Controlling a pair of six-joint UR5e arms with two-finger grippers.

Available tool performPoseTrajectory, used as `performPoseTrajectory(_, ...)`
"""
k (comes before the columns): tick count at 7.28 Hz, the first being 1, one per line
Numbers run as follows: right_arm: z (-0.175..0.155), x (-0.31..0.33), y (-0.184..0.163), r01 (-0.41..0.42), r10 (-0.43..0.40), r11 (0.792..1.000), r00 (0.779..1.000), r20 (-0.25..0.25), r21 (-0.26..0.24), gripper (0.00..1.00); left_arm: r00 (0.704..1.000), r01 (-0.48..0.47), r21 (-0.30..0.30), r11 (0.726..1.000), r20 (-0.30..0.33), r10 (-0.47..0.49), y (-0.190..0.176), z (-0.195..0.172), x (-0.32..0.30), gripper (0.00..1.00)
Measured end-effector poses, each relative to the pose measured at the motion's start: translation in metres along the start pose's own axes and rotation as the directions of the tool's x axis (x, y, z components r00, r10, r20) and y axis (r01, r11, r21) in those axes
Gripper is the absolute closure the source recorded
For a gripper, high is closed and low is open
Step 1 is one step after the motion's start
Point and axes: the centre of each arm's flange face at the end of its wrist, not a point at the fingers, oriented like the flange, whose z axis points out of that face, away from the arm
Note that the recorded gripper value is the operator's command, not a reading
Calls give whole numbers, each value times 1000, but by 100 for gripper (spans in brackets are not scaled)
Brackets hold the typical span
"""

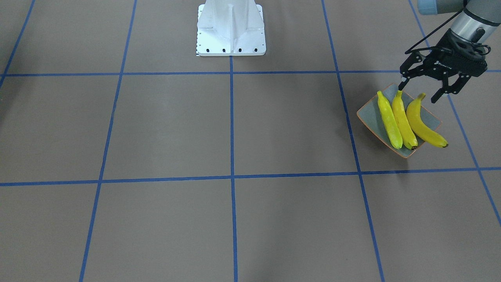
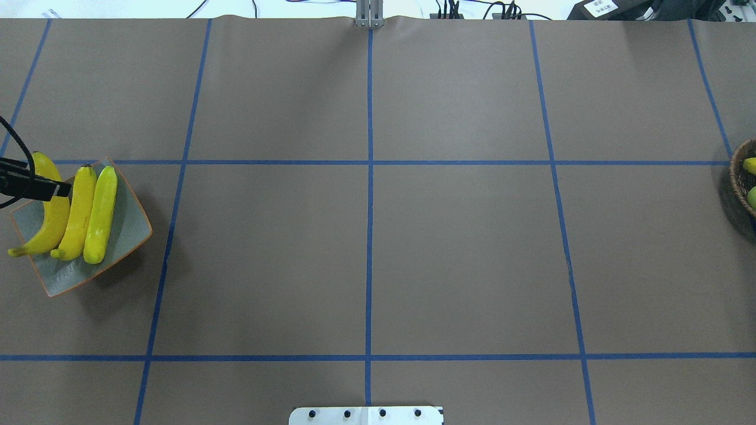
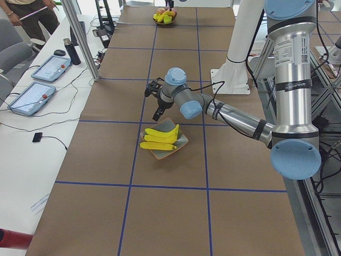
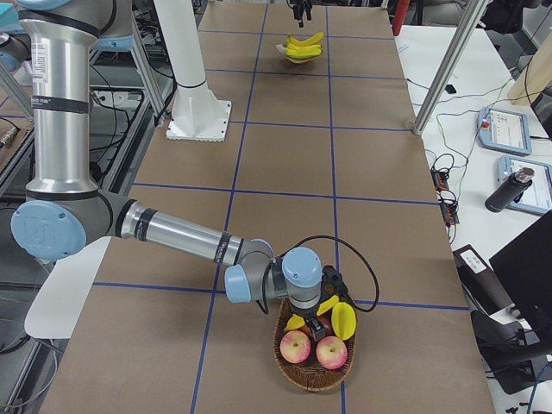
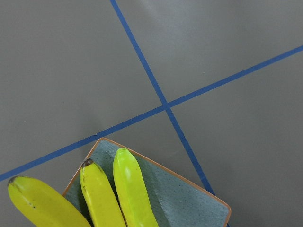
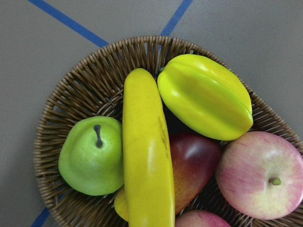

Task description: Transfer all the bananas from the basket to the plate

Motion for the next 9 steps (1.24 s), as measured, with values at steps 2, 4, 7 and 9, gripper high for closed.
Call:
performPoseTrajectory(2, 4, -5, -2, -20, 20, 1000, 999, 28, 3, 15, 1000, -1, 1, 1000, -1, 1, 0, -1, 1, 0)
performPoseTrajectory(4, 9, -9, -3, -20, 20, 1000, 999, 37, -4, 23, 1000, -1, 2, 1000, -1, 1, 0, -1, 1, 0)
performPoseTrajectory(7, 19, -11, -1, -15, 15, 1000, 999, 41, -23, 36, 1000, 0, 2, 1000, 0, 0, 0, -1, 1, 0)
performPoseTrajectory(9, 25, -11, 2, -3, 3, 1000, 999, 40, -19, 100, 1000, -1, 2, 1000, -1, 1, 0, -1, 1, 0)
